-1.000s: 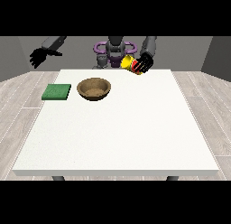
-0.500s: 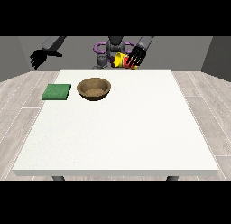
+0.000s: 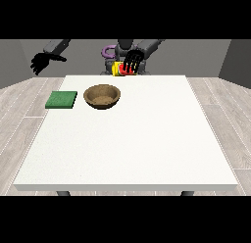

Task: Pick the cup and pour the ball into the bowl, then pick the bowl and place it on the pad

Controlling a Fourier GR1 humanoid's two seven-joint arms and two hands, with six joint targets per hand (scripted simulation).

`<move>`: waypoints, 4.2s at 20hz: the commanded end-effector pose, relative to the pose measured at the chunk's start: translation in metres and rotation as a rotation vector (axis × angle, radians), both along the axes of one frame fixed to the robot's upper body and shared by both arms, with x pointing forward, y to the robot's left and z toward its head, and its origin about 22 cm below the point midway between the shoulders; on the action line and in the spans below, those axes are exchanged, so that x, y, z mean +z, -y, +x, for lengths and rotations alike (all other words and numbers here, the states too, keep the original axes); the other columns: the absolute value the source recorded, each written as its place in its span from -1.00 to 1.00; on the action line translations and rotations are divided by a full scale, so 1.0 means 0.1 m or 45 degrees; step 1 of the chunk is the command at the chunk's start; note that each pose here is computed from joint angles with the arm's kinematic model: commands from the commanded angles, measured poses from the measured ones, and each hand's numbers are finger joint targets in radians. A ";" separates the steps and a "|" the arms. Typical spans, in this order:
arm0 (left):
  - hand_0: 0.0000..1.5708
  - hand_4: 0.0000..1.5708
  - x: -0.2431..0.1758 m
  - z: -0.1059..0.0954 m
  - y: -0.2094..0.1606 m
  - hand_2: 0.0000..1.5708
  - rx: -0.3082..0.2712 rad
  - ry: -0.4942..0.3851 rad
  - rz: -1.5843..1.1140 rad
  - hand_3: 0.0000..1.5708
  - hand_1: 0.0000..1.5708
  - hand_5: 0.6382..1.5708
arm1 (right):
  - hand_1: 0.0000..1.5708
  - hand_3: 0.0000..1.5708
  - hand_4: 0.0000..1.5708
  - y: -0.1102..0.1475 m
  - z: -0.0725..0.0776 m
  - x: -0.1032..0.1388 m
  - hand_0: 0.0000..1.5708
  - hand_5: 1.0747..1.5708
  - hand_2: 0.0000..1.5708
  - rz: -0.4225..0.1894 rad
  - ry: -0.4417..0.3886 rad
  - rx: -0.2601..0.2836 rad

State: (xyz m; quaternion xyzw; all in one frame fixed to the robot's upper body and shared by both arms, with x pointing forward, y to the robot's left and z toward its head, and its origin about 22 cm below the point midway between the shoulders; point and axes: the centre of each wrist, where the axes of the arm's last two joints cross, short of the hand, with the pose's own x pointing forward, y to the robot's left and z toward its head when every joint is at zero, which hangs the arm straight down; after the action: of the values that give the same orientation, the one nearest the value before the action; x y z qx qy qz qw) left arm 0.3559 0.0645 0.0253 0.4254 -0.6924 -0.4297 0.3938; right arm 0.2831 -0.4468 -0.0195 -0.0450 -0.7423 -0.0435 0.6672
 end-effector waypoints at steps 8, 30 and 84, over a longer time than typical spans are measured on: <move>-0.64 0.10 0.12 -0.18 0.38 1.00 -0.052 0.180 0.346 1.00 -0.64 1.00 | -1.00 -0.62 -1.00 -0.23 0.39 0.21 -1.00 0.83 -1.00 0.006 0.032 0.048; 0.95 0.54 0.72 -0.27 0.87 1.00 -0.213 0.400 1.084 1.00 0.95 0.76 | -1.00 -0.82 -1.00 -0.12 0.39 0.21 -1.00 0.80 -1.00 0.047 0.040 0.026; -1.00 -1.00 0.81 0.07 -0.69 -1.00 -0.418 -0.172 -1.128 -1.00 -1.00 0.97 | -1.00 -1.00 -0.74 -1.44 0.71 -0.30 -1.00 0.82 -1.00 0.350 -0.044 0.046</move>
State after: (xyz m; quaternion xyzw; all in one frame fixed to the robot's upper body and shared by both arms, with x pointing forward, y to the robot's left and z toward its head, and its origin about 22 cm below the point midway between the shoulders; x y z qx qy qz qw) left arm 0.3643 0.1391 0.1076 0.0826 -0.8511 -0.1638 0.4919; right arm 0.3462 -0.3419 -0.0349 0.0365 -0.7561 -0.1042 0.6451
